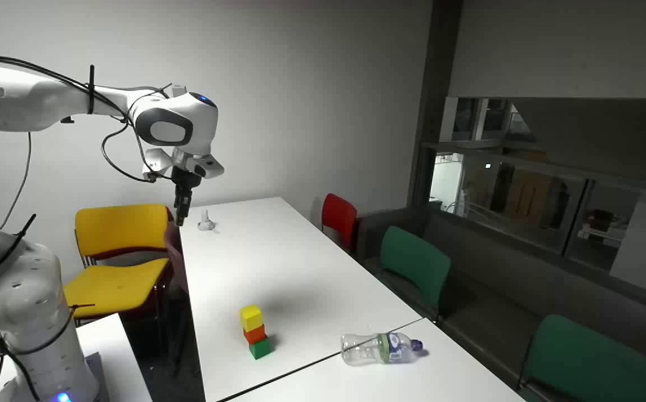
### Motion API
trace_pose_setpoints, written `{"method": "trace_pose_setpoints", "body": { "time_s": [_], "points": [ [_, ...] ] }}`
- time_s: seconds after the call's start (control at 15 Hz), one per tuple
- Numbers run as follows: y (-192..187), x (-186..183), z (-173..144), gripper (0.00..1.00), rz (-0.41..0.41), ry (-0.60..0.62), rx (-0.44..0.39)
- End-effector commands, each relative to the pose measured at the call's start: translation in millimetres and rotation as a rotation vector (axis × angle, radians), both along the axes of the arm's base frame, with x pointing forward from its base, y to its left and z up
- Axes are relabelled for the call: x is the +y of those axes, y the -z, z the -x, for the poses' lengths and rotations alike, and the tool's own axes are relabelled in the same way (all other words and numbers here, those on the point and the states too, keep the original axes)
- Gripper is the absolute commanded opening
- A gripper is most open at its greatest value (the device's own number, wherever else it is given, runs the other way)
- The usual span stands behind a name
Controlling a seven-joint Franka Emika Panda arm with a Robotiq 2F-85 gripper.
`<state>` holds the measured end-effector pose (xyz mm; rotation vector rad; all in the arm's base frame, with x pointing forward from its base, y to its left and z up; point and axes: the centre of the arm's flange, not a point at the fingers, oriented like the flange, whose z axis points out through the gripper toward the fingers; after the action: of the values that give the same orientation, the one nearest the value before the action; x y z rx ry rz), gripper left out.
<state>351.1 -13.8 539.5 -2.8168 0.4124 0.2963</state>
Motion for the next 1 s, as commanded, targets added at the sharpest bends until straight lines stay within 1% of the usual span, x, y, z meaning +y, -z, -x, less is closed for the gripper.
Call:
{"method": "trace_pose_setpoints", "body": {
  "time_s": [0.0, 0.53, 0.6, 0.73, 0.93],
  "points": [
    [0, 0, 0, 1.00, 0.000, 0.000, 0.001],
    [0, 0, 0, 1.00, 0.000, 0.000, 0.000],
    [0, -4, -1, 1.00, 0.008, 0.009, -0.016],
    [-3, -9, -9, 1.00, 0.039, 0.010, -0.087],
    [-5, -22, -28, 1.00, 0.128, 0.037, -0.185]
  ]
}}
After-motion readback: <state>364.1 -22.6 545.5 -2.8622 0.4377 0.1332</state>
